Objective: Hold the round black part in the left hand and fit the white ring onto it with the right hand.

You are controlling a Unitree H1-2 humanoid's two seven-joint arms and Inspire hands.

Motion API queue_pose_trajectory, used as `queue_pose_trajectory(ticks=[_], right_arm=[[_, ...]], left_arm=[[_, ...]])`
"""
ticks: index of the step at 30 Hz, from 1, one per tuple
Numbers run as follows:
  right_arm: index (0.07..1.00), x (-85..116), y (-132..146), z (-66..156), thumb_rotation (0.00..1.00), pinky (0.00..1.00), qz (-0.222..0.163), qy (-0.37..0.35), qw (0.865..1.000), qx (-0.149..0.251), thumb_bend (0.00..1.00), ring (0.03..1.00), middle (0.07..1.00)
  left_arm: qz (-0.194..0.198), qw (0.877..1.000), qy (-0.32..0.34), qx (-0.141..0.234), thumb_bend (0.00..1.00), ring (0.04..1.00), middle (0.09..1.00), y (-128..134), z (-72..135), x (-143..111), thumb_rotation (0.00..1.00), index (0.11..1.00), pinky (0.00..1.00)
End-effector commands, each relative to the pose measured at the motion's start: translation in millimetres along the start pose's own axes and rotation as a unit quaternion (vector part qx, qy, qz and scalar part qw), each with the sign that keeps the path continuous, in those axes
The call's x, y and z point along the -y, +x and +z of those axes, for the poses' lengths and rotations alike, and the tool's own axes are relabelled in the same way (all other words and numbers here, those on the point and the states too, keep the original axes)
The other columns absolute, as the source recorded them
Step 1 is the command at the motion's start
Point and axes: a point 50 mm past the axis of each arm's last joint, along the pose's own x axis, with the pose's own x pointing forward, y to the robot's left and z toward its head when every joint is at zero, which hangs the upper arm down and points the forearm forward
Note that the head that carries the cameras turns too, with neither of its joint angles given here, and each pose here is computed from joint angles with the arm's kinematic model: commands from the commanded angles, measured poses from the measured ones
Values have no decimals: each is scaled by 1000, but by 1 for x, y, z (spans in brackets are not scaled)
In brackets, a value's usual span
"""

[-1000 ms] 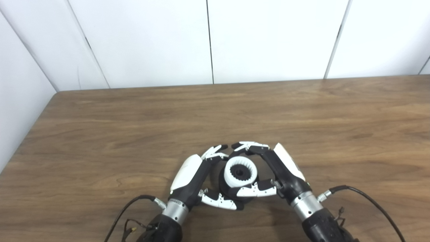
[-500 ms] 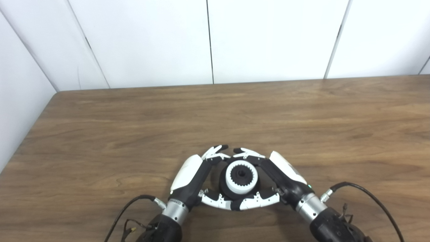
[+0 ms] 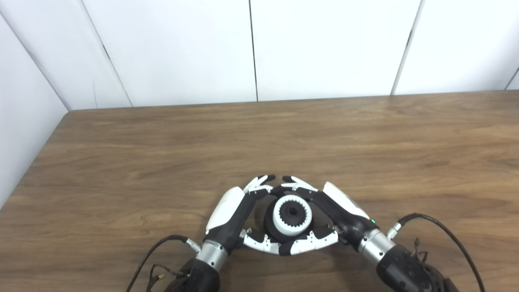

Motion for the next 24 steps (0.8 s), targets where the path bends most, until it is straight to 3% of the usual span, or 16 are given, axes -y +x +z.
queue_pose_trajectory(ticks=[1, 9, 14, 17, 20, 24], right_arm=[[956, 14, 3, 15, 450, 824, -14, -8, 999, 31, 1000, 955, 987], [999, 24, 1, 13, 492, 825, -30, -12, 999, 27, 1000, 957, 996], [1000, 33, -1, 12, 451, 840, -42, -5, 999, 24, 1000, 966, 999], [1000, 43, -2, 11, 440, 830, -48, -1, 999, 24, 1000, 971, 1000], [1000, 54, -4, 10, 406, 899, -56, 3, 998, 23, 996, 998, 1000], [1000, 65, -5, 6, 436, 902, -69, -4, 997, 22, 1000, 996, 1000]], left_arm=[[-2, 1000, 0, 6, 910, 977, 942, 2, 4, -2, 176, 590, 905], [-1, 1000, 3, 4, 927, 974, 940, 1, 3, -3, 228, 589, 898], [-1, 1000, 7, 1, 922, 969, 937, 0, 3, -3, 202, 585, 885], [-5, 1000, 10, 2, 914, 972, 939, 0, 2, -3, 193, 585, 900], [-6, 1000, 24, 4, 891, 981, 944, 1, 1, -4, 192, 588, 945], [-5, 999, 37, 5, 887, 989, 946, 1, 1, -4, 190, 589, 993]])
